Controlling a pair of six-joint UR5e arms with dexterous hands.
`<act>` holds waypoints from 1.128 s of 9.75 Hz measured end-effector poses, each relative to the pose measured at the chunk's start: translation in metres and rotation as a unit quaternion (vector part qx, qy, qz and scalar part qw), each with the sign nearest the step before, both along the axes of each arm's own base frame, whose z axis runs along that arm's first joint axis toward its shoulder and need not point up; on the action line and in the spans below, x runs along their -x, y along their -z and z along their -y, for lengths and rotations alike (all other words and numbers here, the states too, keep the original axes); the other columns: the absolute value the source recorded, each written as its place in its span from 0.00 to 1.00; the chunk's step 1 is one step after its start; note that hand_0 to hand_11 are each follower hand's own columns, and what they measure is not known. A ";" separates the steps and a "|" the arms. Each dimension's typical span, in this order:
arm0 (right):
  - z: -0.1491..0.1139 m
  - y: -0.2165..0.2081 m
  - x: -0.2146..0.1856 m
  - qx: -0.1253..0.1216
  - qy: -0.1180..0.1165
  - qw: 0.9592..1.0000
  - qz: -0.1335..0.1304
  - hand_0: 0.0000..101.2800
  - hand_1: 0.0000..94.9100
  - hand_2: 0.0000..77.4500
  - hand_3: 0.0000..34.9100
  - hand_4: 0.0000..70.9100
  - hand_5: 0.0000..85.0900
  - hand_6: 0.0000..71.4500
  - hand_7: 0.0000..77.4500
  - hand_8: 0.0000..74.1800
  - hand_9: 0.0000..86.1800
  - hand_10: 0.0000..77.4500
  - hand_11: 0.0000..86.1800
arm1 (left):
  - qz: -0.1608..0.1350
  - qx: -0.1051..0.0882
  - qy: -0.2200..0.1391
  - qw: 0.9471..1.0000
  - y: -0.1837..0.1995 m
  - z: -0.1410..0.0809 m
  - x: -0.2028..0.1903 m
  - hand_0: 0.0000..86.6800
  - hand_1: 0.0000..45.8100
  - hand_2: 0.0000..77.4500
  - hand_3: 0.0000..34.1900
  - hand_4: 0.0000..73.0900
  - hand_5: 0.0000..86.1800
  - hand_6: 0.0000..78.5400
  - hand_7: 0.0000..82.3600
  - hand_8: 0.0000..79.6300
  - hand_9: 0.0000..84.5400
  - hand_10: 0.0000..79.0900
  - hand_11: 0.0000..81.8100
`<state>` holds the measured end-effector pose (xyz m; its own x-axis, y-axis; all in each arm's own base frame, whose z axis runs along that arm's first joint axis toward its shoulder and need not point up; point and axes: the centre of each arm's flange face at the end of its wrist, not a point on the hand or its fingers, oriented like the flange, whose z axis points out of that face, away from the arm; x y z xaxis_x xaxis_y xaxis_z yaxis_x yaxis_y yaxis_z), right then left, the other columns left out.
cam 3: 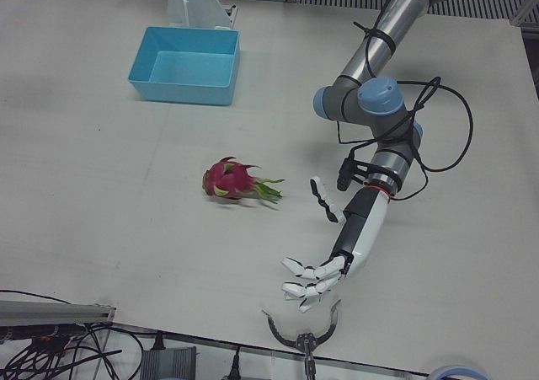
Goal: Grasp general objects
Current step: 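Move the left hand down toward the pink dragon fruit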
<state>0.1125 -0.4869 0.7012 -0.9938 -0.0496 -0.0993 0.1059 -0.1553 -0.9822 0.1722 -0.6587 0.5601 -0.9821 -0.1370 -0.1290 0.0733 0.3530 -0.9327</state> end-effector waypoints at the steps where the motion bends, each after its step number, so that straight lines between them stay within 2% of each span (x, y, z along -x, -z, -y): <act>1: 0.000 0.000 0.000 0.000 0.000 1.000 0.000 0.00 0.09 0.02 0.00 0.00 0.00 0.00 0.00 0.00 0.01 0.00 0.01 | 0.001 0.000 0.000 1.000 0.000 0.000 0.000 0.41 0.00 0.01 0.00 0.35 0.39 0.28 0.38 0.32 0.23 0.12 0.16; 3: 0.000 0.000 0.000 0.000 0.000 1.000 0.000 0.00 0.09 0.02 0.00 0.00 0.00 0.00 0.00 0.00 0.01 0.00 0.01 | 0.012 -0.008 0.005 1.000 0.007 0.001 -0.001 0.41 0.00 0.01 0.00 0.35 0.40 0.28 0.38 0.32 0.23 0.12 0.16; 4: 0.000 0.000 0.000 0.000 0.000 1.000 0.000 0.00 0.09 0.02 0.00 0.00 0.00 0.00 0.00 0.00 0.01 0.00 0.01 | 0.031 -0.022 0.014 0.999 0.022 0.000 0.000 0.42 0.00 0.01 0.00 0.36 0.40 0.28 0.38 0.32 0.23 0.14 0.17; 6: 0.000 0.000 0.000 0.000 0.000 1.000 0.000 0.00 0.09 0.02 0.00 0.00 0.00 0.00 0.00 0.00 0.01 0.00 0.01 | 0.095 -0.053 0.038 0.993 0.076 -0.013 0.004 0.43 0.00 0.01 0.00 0.36 0.40 0.28 0.38 0.32 0.24 0.13 0.17; 7: 0.000 0.000 0.000 0.000 0.000 1.000 0.000 0.00 0.09 0.02 0.00 0.00 0.00 0.00 0.00 0.00 0.01 0.00 0.01 | 0.141 -0.067 0.045 0.987 0.091 -0.021 0.005 0.43 0.00 0.01 0.00 0.36 0.40 0.28 0.38 0.32 0.24 0.13 0.17; 8: 0.000 0.000 0.000 0.000 0.000 1.000 0.000 0.00 0.09 0.02 0.00 0.00 0.00 0.00 0.00 0.00 0.01 0.00 0.01 | 0.194 -0.080 0.043 0.977 0.095 -0.028 0.000 0.43 0.00 0.01 0.00 0.36 0.39 0.26 0.40 0.32 0.21 0.10 0.13; 9: 0.000 0.000 0.000 0.000 0.000 1.000 0.000 0.00 0.09 0.02 0.00 0.00 0.00 0.00 0.00 0.00 0.01 0.00 0.01 | 0.248 -0.092 0.038 0.964 0.097 -0.037 -0.013 0.42 0.00 0.01 0.00 0.36 0.35 0.25 0.37 0.30 0.19 0.10 0.13; 10: 0.000 0.000 0.000 0.000 0.000 1.000 0.000 0.00 0.09 0.02 0.00 0.00 0.01 0.00 0.00 0.00 0.01 0.00 0.01 | 0.302 -0.104 0.032 0.947 0.103 -0.048 -0.031 0.43 0.00 0.01 0.00 0.36 0.32 0.24 0.34 0.29 0.19 0.10 0.13; 11: 0.000 0.000 0.000 0.000 0.000 1.000 0.000 0.00 0.09 0.02 0.00 0.00 0.01 0.00 0.00 0.00 0.01 0.00 0.01 | 0.352 -0.118 0.028 0.928 0.112 -0.062 -0.050 0.43 0.00 0.01 0.00 0.36 0.32 0.24 0.34 0.29 0.19 0.10 0.13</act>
<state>0.1127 -0.4869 0.7008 -0.9938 -0.0502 -0.0993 0.1060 -0.1544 -0.9823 0.2222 -0.5971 0.4485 -0.6475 0.0263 -0.7616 0.6604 0.5182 -0.5435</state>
